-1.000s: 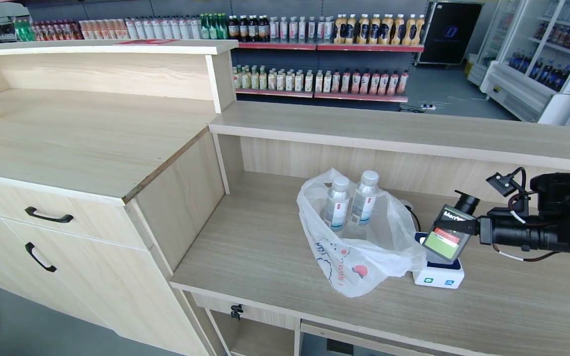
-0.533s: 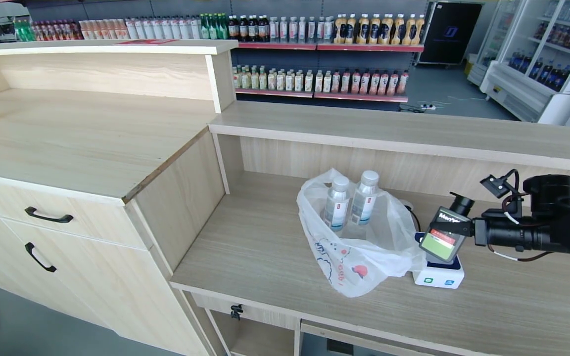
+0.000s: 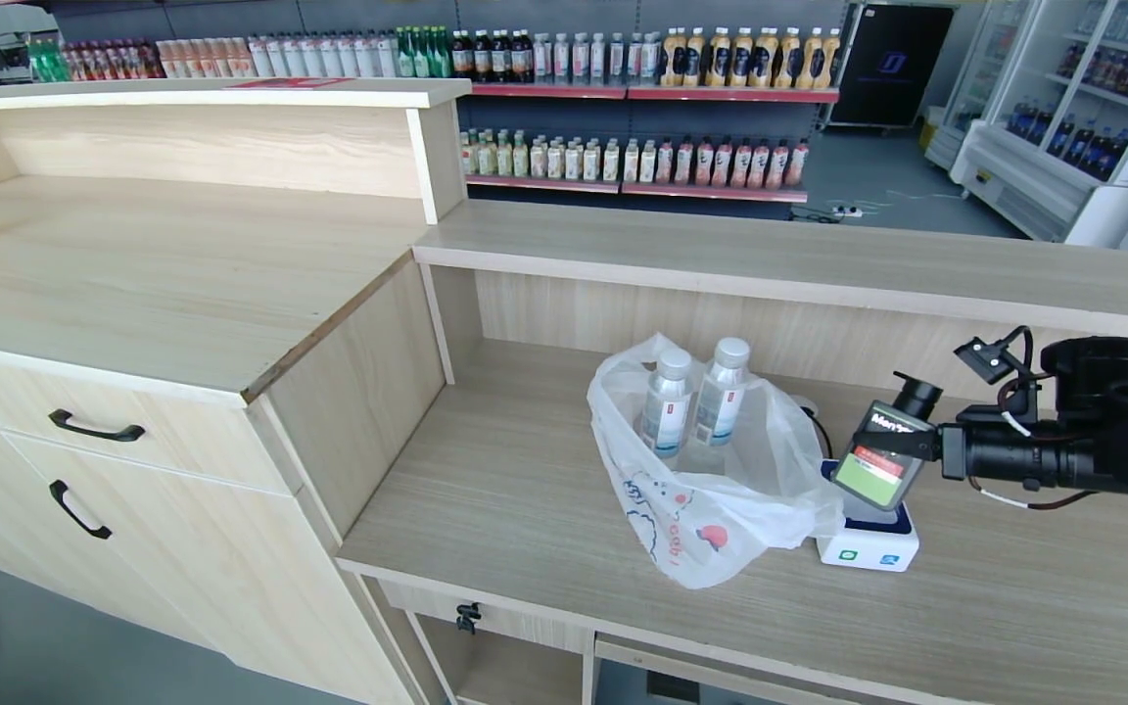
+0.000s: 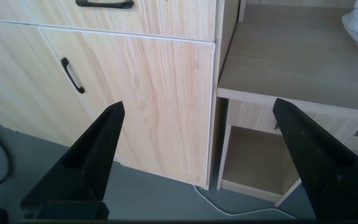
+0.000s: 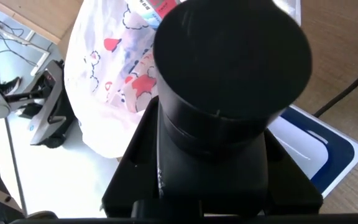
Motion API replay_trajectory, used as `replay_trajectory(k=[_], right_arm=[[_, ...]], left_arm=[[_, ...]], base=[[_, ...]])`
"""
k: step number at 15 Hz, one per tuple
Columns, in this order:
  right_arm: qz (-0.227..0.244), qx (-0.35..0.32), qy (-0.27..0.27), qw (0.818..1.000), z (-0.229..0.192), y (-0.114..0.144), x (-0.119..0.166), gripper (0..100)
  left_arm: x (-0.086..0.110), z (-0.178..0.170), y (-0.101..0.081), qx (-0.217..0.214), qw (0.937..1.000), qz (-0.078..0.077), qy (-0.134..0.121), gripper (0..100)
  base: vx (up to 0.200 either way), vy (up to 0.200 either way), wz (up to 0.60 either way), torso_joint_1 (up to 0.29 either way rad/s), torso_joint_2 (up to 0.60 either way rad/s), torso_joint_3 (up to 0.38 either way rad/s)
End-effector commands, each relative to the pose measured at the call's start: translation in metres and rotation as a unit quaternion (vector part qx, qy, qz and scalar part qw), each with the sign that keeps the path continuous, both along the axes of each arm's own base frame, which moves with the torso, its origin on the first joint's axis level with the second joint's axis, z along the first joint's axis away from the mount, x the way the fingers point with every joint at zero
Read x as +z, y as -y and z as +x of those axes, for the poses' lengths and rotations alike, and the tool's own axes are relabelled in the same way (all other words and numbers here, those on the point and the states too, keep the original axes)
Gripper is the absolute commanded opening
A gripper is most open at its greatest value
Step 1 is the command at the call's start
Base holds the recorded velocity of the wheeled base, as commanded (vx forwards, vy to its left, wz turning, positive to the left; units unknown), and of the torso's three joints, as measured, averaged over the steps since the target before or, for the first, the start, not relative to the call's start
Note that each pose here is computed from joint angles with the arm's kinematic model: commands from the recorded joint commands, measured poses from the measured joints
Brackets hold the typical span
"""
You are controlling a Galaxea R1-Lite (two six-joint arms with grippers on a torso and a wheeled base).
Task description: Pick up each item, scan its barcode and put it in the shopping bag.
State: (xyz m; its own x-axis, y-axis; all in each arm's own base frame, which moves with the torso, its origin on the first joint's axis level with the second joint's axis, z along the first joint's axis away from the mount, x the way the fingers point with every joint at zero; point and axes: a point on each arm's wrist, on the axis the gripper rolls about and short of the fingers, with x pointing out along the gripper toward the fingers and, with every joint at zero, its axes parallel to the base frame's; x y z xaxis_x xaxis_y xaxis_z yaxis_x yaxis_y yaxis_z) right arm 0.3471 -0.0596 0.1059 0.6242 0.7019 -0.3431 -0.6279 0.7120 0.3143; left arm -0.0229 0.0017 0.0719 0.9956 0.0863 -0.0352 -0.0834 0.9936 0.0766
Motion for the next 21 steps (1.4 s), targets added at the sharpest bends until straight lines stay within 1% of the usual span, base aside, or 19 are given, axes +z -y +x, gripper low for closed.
replay_trajectory(k=[1,2,4,5,6,7,8,10,13,16,17,19,20,21], right_arm=[[-0.033,-0.017,0.039,0.999,-0.022,-0.015,0.044,0],[-0.063,-0.041,0.06,0.995,-0.04,-0.024,0.065,0],[-0.125,-0.083,0.11,0.983,-0.072,-0.028,0.086,0],[-0.189,-0.112,0.143,0.965,-0.084,-0.022,0.085,0],[-0.273,-0.138,0.165,0.937,-0.096,-0.013,0.077,0],[-0.351,-0.152,0.184,0.905,-0.105,-0.005,0.075,0],[-0.378,-0.165,0.194,0.89,-0.112,0.005,0.078,0],[-0.384,-0.186,0.226,0.876,-0.112,0.007,0.089,0],[-0.368,-0.2,0.232,0.878,-0.111,0.007,0.093,0],[-0.34,-0.205,0.243,0.885,-0.11,0.0,0.097,0],[-0.319,-0.203,0.252,0.891,-0.105,-0.009,0.098,0],[-0.313,-0.219,0.24,0.892,-0.099,-0.022,0.093,0],[-0.286,-0.226,0.227,0.903,-0.094,-0.03,0.089,0],[-0.274,-0.226,0.212,0.91,-0.09,-0.031,0.084,0]], left_arm=[[0.0,0.0,0.0,0.001,1.0,0.0,0.0,100],[0.0,0.0,0.0,0.001,1.0,0.0,0.0,100],[0.0,0.0,0.0,0.001,1.0,0.0,0.0,100],[0.0,0.0,0.0,0.001,1.0,0.0,0.0,100],[0.0,0.0,0.0,0.001,1.0,0.0,0.0,100],[0.0,0.0,0.0,0.001,1.0,0.0,0.0,100],[0.0,0.0,0.0,0.001,1.0,0.0,0.0,100],[0.0,0.0,0.0,0.001,1.0,0.0,0.0,100],[0.0,0.0,0.0,0.001,1.0,0.0,0.0,100],[0.0,0.0,0.0,0.001,1.0,0.0,0.0,100],[0.0,0.0,0.0,0.001,1.0,0.0,0.0,100],[0.0,0.0,0.0,0.001,1.0,0.0,0.0,100],[0.0,0.0,0.0,0.001,1.0,0.0,0.0,100],[0.0,0.0,0.0,0.001,1.0,0.0,0.0,100]], base=[[0.0,0.0,0.0,0.0,0.0,0.0],[0.0,0.0,0.0,0.0,0.0,0.0],[0.0,0.0,0.0,0.0,0.0,0.0],[0.0,0.0,0.0,0.0,0.0,0.0],[0.0,0.0,0.0,0.0,0.0,0.0],[0.0,0.0,0.0,0.0,0.0,0.0],[0.0,0.0,0.0,0.0,0.0,0.0],[0.0,0.0,0.0,0.0,0.0,0.0],[0.0,0.0,0.0,0.0,0.0,0.0],[0.0,0.0,0.6,0.001,0.0,0.001],[0.0,0.0,0.6,-0.002,0.01,0.007],[0.0,0.0,0.6,0.01,0.0,0.002],[0.0,0.0,0.6,0.007,0.0,0.002],[0.0,0.0,0.6,0.002,0.0,-0.002]])
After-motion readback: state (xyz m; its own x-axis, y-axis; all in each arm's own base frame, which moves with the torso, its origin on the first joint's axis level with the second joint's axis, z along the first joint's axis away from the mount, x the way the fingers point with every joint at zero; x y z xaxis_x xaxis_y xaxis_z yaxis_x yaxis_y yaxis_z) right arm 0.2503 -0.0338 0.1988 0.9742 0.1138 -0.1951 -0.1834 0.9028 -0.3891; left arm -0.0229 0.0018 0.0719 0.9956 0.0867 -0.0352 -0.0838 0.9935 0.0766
